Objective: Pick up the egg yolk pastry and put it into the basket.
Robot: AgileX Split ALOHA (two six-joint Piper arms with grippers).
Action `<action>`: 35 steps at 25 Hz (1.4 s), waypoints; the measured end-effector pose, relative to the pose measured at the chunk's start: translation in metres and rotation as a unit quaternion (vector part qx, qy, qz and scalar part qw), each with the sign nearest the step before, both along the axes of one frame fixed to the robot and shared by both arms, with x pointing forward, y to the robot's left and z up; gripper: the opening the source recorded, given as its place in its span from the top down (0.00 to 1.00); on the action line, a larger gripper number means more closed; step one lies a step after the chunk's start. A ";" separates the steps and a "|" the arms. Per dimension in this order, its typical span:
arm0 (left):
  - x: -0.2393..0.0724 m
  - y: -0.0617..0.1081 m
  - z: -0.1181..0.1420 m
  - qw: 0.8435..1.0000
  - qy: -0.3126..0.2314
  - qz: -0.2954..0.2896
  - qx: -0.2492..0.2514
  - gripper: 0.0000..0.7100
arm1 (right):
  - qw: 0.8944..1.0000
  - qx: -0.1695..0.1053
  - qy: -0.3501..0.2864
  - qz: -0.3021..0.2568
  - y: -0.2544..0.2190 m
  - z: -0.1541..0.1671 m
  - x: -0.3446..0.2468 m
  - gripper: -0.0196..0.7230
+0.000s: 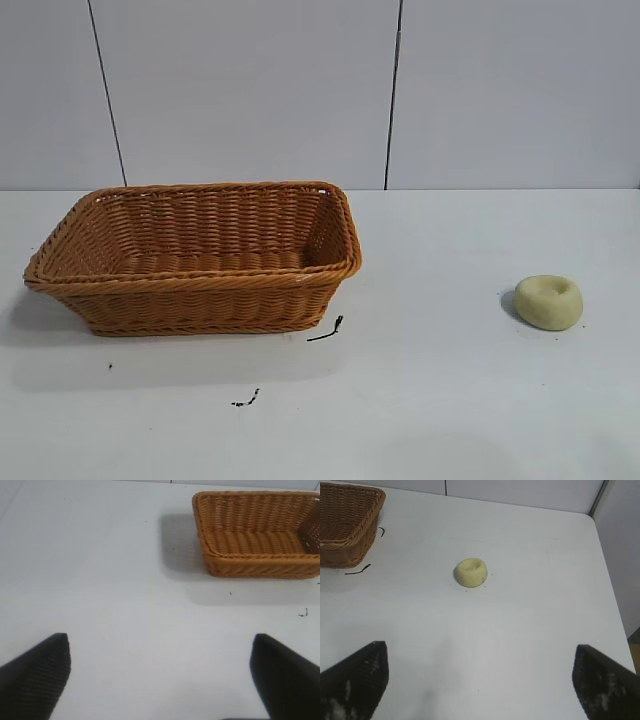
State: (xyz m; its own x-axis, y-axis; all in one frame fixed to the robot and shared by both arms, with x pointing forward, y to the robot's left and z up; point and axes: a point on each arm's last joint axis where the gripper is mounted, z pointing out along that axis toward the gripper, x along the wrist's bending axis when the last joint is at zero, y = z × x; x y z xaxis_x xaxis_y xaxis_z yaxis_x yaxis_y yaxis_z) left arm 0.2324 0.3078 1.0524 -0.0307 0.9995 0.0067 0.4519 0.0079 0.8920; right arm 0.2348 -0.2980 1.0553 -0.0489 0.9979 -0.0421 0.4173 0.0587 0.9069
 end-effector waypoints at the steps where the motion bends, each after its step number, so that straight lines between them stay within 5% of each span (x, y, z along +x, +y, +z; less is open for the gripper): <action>1: 0.000 0.000 0.000 1.000 0.000 0.000 0.000 0.02 | 1.000 0.000 0.000 0.000 0.000 0.000 0.000 0.04; 12: 0.000 0.000 0.000 1.000 0.000 0.000 0.000 0.02 | 1.000 0.000 0.003 0.000 0.000 0.000 0.001 0.04; 18: 0.000 0.000 0.000 1.000 0.000 0.000 0.000 0.02 | 0.993 -0.002 0.120 -0.002 0.001 0.011 0.044 0.04; 28: 0.000 0.000 0.000 1.000 0.000 0.000 0.000 0.02 | 0.921 -0.009 0.390 -0.005 0.004 -0.018 0.199 0.04; 35: 0.000 0.000 0.000 1.000 0.000 0.000 0.000 0.02 | 0.903 -0.009 0.430 -0.005 0.006 -0.038 0.312 0.04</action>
